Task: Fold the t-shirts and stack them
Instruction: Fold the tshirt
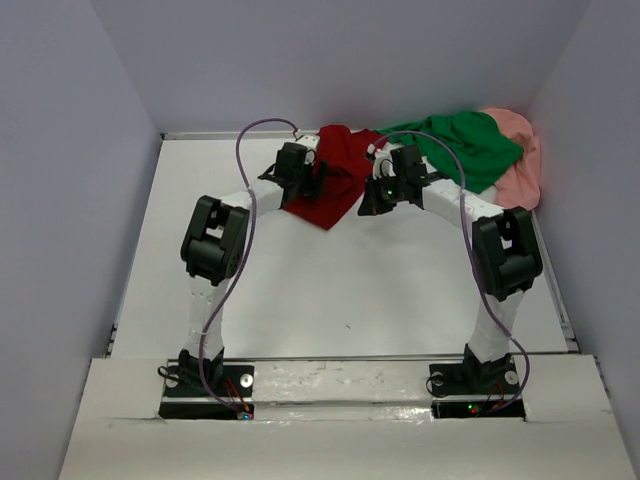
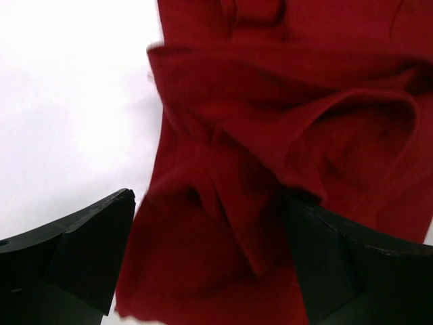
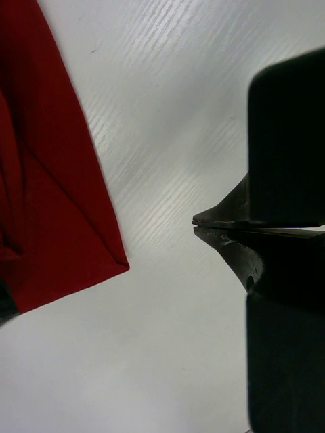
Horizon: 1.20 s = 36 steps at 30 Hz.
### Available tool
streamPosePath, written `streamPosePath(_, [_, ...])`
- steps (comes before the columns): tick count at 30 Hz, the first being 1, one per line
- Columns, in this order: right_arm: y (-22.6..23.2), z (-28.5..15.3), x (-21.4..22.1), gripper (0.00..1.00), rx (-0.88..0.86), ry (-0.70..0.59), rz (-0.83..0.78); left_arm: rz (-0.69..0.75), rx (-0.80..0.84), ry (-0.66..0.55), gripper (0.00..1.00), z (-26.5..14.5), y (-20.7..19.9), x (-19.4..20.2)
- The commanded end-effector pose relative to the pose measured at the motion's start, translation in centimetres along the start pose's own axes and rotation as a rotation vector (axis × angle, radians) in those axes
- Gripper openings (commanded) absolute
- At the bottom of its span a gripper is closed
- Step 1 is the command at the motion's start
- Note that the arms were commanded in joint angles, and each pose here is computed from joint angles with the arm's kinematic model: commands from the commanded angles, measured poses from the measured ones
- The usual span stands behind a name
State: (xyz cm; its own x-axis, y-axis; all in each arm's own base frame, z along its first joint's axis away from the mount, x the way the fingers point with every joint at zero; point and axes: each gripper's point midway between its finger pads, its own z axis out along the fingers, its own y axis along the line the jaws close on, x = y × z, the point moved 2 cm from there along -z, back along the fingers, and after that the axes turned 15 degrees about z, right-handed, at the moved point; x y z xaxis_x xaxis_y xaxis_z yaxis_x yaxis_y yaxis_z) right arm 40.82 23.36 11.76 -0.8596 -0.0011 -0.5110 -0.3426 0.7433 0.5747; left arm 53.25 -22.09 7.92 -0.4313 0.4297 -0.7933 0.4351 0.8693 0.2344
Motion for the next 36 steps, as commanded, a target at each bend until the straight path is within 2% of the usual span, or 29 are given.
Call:
streamPosePath(1, [0.7, -0.2, -1.1, 0.00, -0.034, -0.018, -0.015, -0.003, -0.065, -0.225, 0.99, -7.3, 1.5, -7.7])
streamPosePath(5, [0.5, 0.3, -0.6, 0.00, -0.044, 0.005, -0.001, 0.002, -0.182, -0.358, 0.99, -13.5, 3.3, -10.8])
streamPosePath(7, [0.5, 0.4, -0.4, 0.00, -0.045, 0.017, -0.001, -0.005, -0.178, -0.372, 0.99, -14.7, 3.5, -11.3])
streamPosePath(8, [0.5, 0.4, -0.5, 0.00, -0.046, 0.016, -0.002, -0.001, -0.133, -0.363, 0.96, -15.4, 2.9, -11.5])
streamPosePath(9, [0.7, 0.4, -0.6, 0.00, -0.052, 0.014, -0.005, -0.003, -0.060, -0.355, 0.88, -15.3, 1.7, -11.1])
streamPosePath(10, [0.7, 0.3, -0.6, 0.00, -0.052, 0.015, -0.006, -0.003, -0.059, -0.355, 0.88, -15.3, 1.7, -11.0])
streamPosePath(11, [1.0, 0.2, -0.9, 0.00, -0.061, 0.010, -0.011, 0.000, 0.006, -0.327, 0.63, -14.9, 0.5, -10.4])
streamPosePath(12, [1.2, 0.1, -0.9, 0.11, -0.071, 0.011, -0.016, -0.011, 0.028, -0.309, 0.06, -14.5, 0.1, -10.0])
streamPosePath(13, [1.3, -0.1, -1.1, 0.24, -0.073, 0.005, -0.023, -0.011, 0.039, -0.283, 0.00, -13.9, -0.2, -9.5])
streamPosePath(14, [1.3, -0.2, -1.2, 0.35, -0.069, -0.001, -0.025, -0.004, 0.089, -0.258, 0.00, -13.0, -1.2, -9.1])
streamPosePath(15, [1.5, -0.4, -1.6, 0.58, -0.060, -0.014, -0.028, -0.001, 0.108, -0.224, 0.00, -12.4, -1.6, -8.3])
streamPosePath(18, [1.5, -0.9, -2.2, 0.71, -0.038, -0.040, -0.044, 0.009, 0.179, -0.151, 0.00, -10.2, -3.3, -6.1])
streamPosePath(26, [1.4, -1.3, -2.4, 0.72, -0.016, -0.057, -0.055, -0.039, 0.251, 0.008, 0.00, -6.0, -5.9, -0.9])
streamPosePath(36, [1.3, -1.0, -2.4, 0.72, -0.019, -0.051, -0.047, -0.055, 0.279, 0.026, 0.00, -5.6, -6.9, 0.3])
